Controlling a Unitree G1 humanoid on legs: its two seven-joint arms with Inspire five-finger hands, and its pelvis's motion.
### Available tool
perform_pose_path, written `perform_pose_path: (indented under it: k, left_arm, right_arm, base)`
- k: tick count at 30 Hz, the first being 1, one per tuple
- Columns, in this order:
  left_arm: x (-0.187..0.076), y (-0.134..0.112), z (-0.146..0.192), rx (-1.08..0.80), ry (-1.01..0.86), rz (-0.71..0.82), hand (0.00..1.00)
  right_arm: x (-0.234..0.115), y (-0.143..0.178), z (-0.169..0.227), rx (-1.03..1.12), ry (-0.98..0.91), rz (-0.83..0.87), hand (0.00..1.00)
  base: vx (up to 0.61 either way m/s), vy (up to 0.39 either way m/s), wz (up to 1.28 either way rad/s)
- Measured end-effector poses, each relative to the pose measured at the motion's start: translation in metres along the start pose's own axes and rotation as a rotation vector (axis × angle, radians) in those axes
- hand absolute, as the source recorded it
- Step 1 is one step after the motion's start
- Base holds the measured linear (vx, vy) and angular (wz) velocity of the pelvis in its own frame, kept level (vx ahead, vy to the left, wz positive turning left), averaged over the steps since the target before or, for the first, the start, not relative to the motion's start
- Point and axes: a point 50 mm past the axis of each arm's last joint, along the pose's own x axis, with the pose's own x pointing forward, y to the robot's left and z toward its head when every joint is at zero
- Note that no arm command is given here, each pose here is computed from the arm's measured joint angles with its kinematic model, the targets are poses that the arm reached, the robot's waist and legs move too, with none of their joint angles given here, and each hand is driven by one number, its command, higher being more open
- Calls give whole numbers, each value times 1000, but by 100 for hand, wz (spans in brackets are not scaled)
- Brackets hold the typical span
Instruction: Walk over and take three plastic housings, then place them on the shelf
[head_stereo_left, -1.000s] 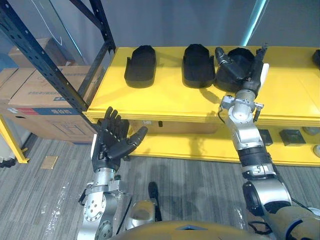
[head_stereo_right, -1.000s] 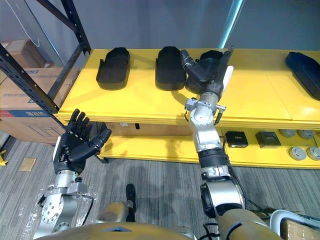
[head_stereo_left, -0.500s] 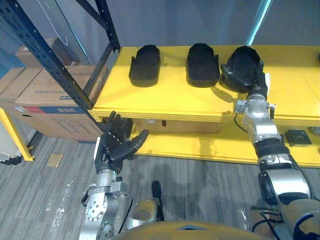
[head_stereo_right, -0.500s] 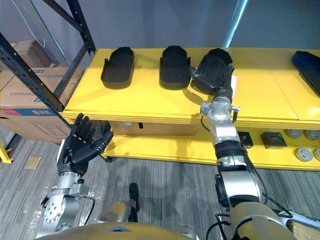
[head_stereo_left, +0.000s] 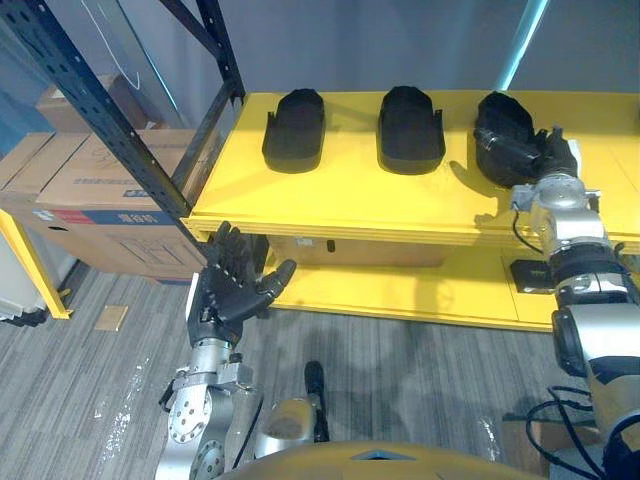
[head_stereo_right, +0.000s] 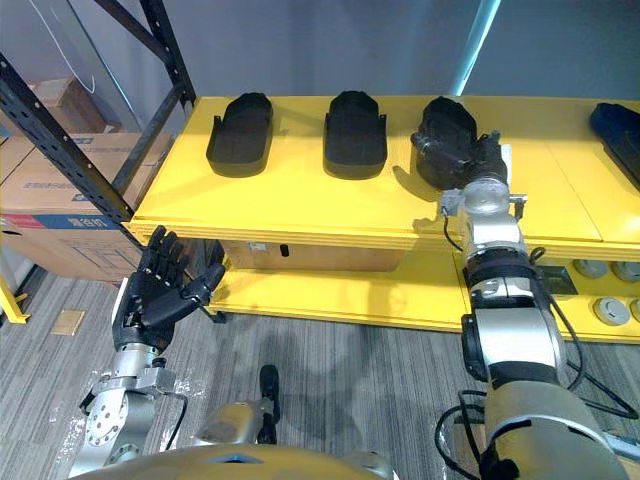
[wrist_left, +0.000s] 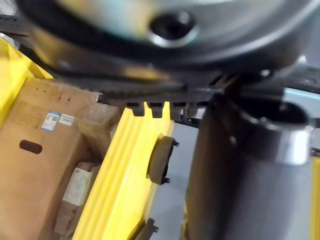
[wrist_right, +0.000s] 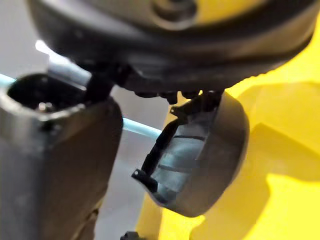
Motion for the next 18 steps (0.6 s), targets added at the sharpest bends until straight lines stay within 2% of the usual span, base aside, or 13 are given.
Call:
perform_pose_path:
  k: [10, 18]
  left_arm:
    - [3, 1, -4, 15, 18, -21, 100]
    - [3, -1, -5, 11, 20, -26, 100]
  right_arm:
    - [6, -23, 24, 5, -26, -52, 100]
    - [7, -17, 24, -19, -17, 6, 100]
  base:
    - [6, -13, 0]
    - [-41, 11, -2]
